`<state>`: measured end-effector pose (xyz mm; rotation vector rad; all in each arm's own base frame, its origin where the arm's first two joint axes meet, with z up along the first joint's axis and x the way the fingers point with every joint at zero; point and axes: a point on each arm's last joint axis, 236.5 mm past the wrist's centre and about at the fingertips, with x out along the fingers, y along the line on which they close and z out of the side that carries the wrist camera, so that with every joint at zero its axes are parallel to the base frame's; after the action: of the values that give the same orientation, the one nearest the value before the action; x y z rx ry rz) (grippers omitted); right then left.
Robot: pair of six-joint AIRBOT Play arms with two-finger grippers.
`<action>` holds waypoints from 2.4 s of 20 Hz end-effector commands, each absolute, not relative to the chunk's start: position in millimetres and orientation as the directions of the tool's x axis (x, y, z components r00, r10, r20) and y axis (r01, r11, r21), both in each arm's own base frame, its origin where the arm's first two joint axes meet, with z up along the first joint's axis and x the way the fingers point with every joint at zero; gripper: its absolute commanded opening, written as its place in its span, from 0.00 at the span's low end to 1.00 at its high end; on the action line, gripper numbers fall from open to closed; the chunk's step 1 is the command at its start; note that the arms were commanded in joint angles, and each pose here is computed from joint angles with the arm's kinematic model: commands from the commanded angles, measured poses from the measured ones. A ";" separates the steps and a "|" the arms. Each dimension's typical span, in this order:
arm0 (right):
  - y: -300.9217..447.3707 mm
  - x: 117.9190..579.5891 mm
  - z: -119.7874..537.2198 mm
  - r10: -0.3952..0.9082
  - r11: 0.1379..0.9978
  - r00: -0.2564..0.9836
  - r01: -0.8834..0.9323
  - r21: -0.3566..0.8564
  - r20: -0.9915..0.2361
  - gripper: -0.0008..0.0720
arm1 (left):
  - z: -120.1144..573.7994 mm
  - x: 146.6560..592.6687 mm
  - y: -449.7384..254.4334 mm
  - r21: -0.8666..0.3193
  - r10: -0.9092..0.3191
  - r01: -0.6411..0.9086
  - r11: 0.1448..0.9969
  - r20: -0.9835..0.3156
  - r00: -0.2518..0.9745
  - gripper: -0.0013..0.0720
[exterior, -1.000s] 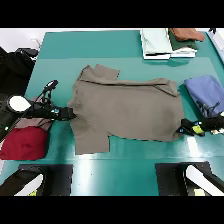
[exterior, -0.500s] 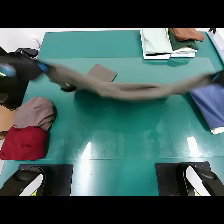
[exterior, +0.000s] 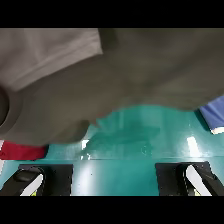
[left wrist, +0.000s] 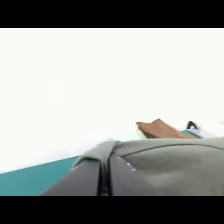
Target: Fold the shirts.
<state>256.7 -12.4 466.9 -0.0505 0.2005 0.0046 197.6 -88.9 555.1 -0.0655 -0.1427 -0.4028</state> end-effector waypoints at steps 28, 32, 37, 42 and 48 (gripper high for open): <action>-18.9 448.4 -6.9 0.245 0.966 0.244 0.025 0.259 -0.938 0.03 | -13.1 463.7 -82.7 -0.339 -0.346 0.079 0.937 -0.883 0.318 0.05; 1.5 440.1 -21.8 0.328 0.935 0.231 0.057 0.349 -0.916 0.50 | -22.9 454.1 -82.6 -0.352 -0.347 0.036 0.935 -0.892 0.290 0.55; 13.9 425.5 25.1 0.379 0.918 0.276 0.010 0.397 -0.883 0.53 | -1.9 397.4 -61.2 -0.277 -0.280 0.039 0.960 -0.942 0.188 0.68; 13.9 360.6 57.6 0.359 0.925 0.336 -0.001 0.380 -0.871 0.53 | -24.5 280.7 -60.3 -0.277 -0.270 -0.041 0.960 -0.955 0.121 0.68; 20.1 337.6 77.9 0.342 0.928 0.432 -0.014 0.373 -0.835 0.53 | -66.6 200.2 -92.0 -0.403 -0.400 -0.142 0.904 -0.915 0.047 0.68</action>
<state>346.6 17.5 69.2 0.3362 1.1533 0.2309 231.8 -75.3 -48.6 -0.3396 1.4943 -0.1912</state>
